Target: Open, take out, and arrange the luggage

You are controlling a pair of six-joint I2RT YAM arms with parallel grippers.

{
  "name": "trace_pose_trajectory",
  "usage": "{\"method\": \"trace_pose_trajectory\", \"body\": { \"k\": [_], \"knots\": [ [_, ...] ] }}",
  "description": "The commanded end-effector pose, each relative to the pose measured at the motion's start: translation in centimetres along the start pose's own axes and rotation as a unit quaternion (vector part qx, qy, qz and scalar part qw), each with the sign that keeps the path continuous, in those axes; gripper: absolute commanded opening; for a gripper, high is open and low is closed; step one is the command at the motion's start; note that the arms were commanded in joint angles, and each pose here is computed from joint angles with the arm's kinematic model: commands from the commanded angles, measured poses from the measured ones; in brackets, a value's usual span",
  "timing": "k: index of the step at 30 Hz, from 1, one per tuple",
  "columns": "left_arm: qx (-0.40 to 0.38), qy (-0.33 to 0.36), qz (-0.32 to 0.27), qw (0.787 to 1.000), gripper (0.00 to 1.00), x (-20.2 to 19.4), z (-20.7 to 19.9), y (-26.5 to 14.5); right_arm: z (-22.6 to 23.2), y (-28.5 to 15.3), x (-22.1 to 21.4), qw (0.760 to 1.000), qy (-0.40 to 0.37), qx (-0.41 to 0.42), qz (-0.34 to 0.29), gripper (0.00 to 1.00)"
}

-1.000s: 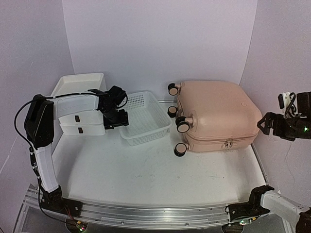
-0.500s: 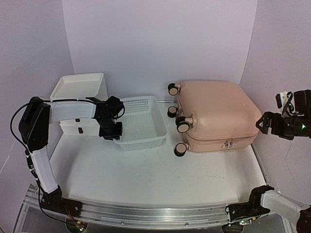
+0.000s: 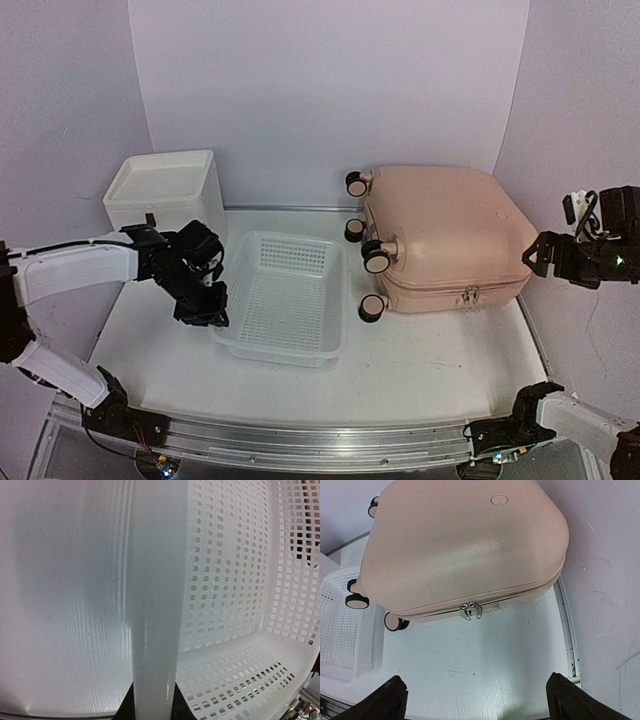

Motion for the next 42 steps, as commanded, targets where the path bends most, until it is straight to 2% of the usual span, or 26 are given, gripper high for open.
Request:
{"method": "trace_pose_trajectory", "body": {
  "k": [1, 5, 12, 17, 21, 24, 26, 28, 29, 30, 33, 35, 37, 42],
  "knots": [
    [-0.042, -0.118, -0.007, 0.992, 0.0, -2.7, 2.5, -3.5, 0.0, 0.5, 0.6, 1.0, 0.004, 0.007, -0.017, 0.98],
    [-0.053, -0.22, -0.015, 0.974, 0.0, -4.9, 5.1, -6.5, 0.1, 0.8, 0.9, 1.0, 0.004, 0.013, -0.017, 0.98],
    [-0.048, -0.356, -0.079, 0.93, 0.0, -7.5, 9.6, -12.1, 0.2, 1.4, 1.1, 1.0, 0.011, 0.02, -0.019, 0.98],
    [-0.04, -0.451, -0.184, 0.872, 0.0, -8.4, 13.1, -15.2, 0.2, 1.6, 1.1, 1.0, 0.012, 0.02, -0.02, 0.98],
    [-0.043, -0.527, -0.261, 0.808, 0.0, -7.7, 14.2, -14.9, 0.2, 1.6, 1.2, 0.999, 0.015, 0.021, -0.022, 0.98],
    [-0.032, -0.556, -0.308, 0.772, 0.0, -6.8, 14.1, -14.7, 0.2, 1.5, 1.5, 0.999, 0.014, 0.022, -0.025, 0.98],
    [-0.028, -0.571, -0.33, 0.751, 0.03, -6.4, 14.0, -14.5, 0.2, 1.2, 1.7, 0.999, 0.015, 0.022, -0.03, 0.98],
    [-0.021, -0.585, -0.341, 0.736, 0.11, -6.1, 13.9, -14.0, 0.2, 1.0, 1.8, 0.999, 0.013, 0.023, -0.034, 0.98],
    [-0.019, -0.588, -0.343, 0.732, 0.14, -6.0, 13.9, -13.9, 0.2, 0.9, 1.8, 0.999, 0.013, 0.022, -0.035, 0.98],
    [-0.017, -0.588, -0.344, 0.732, 0.22, -5.9, 13.8, -13.9, 0.2, 0.9, 1.8, 0.999, 0.013, 0.022, -0.035, 0.98],
    [-0.008, -0.578, -0.334, 0.745, 0.61, -5.9, 13.6, -13.6, 0.2, 1.1, 1.6, 0.999, 0.015, 0.024, -0.031, 0.98],
    [-0.003, -0.562, -0.321, 0.762, 0.78, -5.9, 13.3, -13.6, 0.3, 1.5, 1.5, 0.999, 0.016, 0.026, -0.024, 0.98],
    [0.0, -0.54, -0.311, 0.782, 0.86, -6.0, 13.2, -13.7, 0.3, 1.9, 1.5, 0.999, 0.017, 0.028, -0.017, 0.98],
    [-0.014, -0.445, -0.311, 0.84, 0.95, -5.9, 12.7, -14.8, 0.4, 2.4, 2.0, 0.999, 0.015, 0.037, -0.007, 0.98]
  ]
}}
Point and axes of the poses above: each gripper's point midway between its finger pads, its own y axis out along the fingers, its own z axis along the line the jaws close on, x = y × z, the point moved 10 cm from there along -y, back along the fingers, and after that the axes turned 14 degrees about -y, right-handed, at the moved point
